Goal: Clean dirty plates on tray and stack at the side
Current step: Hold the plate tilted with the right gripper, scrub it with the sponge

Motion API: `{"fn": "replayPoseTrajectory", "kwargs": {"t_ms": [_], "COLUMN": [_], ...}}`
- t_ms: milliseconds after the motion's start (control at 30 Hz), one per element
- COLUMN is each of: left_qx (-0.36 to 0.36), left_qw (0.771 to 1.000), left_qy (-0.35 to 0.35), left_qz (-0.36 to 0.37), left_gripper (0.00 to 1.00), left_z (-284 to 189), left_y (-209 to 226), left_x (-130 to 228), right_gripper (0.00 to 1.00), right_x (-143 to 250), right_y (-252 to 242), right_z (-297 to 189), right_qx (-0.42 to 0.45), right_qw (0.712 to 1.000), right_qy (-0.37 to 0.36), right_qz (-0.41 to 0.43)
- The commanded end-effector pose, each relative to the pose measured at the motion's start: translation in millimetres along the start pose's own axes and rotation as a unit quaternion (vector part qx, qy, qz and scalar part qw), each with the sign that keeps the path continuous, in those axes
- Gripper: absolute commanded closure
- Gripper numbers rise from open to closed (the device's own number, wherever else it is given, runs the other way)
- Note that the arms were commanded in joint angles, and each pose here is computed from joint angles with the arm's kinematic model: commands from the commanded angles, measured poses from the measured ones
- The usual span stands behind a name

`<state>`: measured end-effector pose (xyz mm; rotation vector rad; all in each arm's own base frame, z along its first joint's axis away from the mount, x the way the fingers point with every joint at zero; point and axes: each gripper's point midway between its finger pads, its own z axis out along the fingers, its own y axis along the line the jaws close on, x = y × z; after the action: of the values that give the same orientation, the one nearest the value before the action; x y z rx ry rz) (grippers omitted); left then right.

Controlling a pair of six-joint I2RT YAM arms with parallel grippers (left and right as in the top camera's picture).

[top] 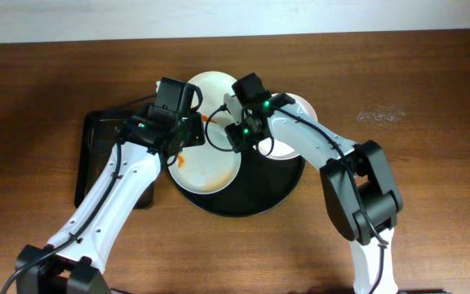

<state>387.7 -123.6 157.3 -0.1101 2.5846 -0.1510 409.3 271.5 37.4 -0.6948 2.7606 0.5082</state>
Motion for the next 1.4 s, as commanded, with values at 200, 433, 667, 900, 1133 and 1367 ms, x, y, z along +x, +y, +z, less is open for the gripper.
{"fn": "replayPoseTrajectory", "kwargs": {"t_ms": [200, 433, 667, 900, 1133, 1367], "left_qx": [0.094, 0.195, 0.199, 0.187, 0.193, 0.196], "left_qw": [0.996, 0.98, 0.978, 0.979, 0.978, 0.977], "left_qy": [0.003, -0.013, -0.011, 0.026, 0.015, -0.049], "left_qz": [0.007, 0.031, 0.063, 0.072, 0.072, 0.067], "left_gripper": [0.99, 1.0, 0.99, 0.99, 1.0, 1.0], "left_z": [-9.9, -22.7, -18.4, 15.8, 25.6, 27.1], "left_y": [-33.0, -83.5, -121.7, -129.1, -134.6, -142.3], "left_x": [-4.5, -9.1, 10.6, 30.3, 24.9, -4.0], "right_gripper": [0.96, 0.96, 0.96, 0.96, 0.96, 0.96], "right_x": [-12.2, 17.9, 20.5, 48.5, 61.6, 68.4], "right_y": [-18.4, -33.8, -29.5, -33.6, -23.7, -23.6], "right_z": [-187.2, -183.8, -195.2, -233.0, -229.9, -230.2], "right_qx": [0.139, 0.186, 0.183, 0.226, 0.201, 0.203], "right_qw": [0.981, 0.973, 0.973, 0.961, 0.967, 0.966], "right_qy": [-0.099, -0.048, -0.054, -0.047, -0.019, -0.005], "right_qz": [0.092, 0.131, 0.13, 0.153, 0.158, 0.158]}}
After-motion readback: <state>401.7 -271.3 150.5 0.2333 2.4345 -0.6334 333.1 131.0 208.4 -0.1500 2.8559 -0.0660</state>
